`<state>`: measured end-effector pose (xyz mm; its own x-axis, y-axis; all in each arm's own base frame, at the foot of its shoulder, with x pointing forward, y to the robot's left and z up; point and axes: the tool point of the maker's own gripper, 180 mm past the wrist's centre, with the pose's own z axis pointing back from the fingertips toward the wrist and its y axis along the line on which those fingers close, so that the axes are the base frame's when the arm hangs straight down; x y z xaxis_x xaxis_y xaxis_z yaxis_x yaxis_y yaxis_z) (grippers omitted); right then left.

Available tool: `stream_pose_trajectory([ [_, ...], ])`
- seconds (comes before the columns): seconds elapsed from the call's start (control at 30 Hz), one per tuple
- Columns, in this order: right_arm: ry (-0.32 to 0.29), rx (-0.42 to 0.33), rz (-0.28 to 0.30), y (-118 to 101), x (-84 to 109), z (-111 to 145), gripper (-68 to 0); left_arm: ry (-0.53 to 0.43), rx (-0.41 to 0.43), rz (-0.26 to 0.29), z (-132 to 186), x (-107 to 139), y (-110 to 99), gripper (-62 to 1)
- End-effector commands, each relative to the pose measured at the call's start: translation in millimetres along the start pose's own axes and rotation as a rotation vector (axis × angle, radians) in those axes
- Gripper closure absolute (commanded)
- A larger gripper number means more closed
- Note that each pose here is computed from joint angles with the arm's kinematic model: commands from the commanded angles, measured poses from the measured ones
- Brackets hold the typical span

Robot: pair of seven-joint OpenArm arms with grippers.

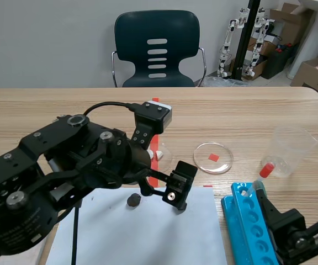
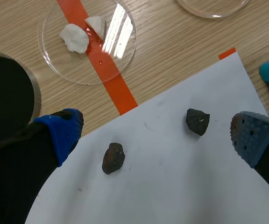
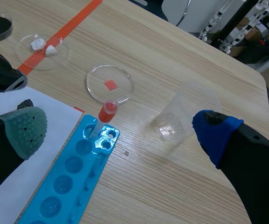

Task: Pick up the right mineral with the left hand

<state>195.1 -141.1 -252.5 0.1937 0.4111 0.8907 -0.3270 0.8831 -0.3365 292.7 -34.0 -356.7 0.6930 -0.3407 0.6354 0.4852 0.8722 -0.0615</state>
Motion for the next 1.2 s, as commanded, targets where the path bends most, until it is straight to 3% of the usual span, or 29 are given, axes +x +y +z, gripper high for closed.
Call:
stream_pose_trajectory([
  [0.0, -0.034, -0.008, -0.001, -2.5, 10.1, -0.5, -67.9, -0.019, 0.007, -0.001, 2.6, 10.5, -2.4, -62.3],
  [0.13, -0.034, -0.008, -0.001, -2.5, 10.1, -0.5, -67.9, 0.039, 0.014, 0.025, -4.3, 0.6, -7.5, -62.3],
  [0.5, -0.034, -0.008, -0.001, -2.5, 10.1, -0.5, -67.9, 0.241, 0.048, 0.033, -24.9, -21.9, -13.4, -62.3],
  [0.8, -0.034, -0.008, -0.001, -2.5, 10.1, -0.5, -67.9, 0.217, 0.003, 0.024, -30.7, -11.7, -38.1, -62.3],
  [1.17, -0.034, -0.008, -0.001, -2.5, 10.1, -0.5, -67.9, 0.266, 0.015, 0.026, -44.7, -25.2, -44.7, -62.3],
])
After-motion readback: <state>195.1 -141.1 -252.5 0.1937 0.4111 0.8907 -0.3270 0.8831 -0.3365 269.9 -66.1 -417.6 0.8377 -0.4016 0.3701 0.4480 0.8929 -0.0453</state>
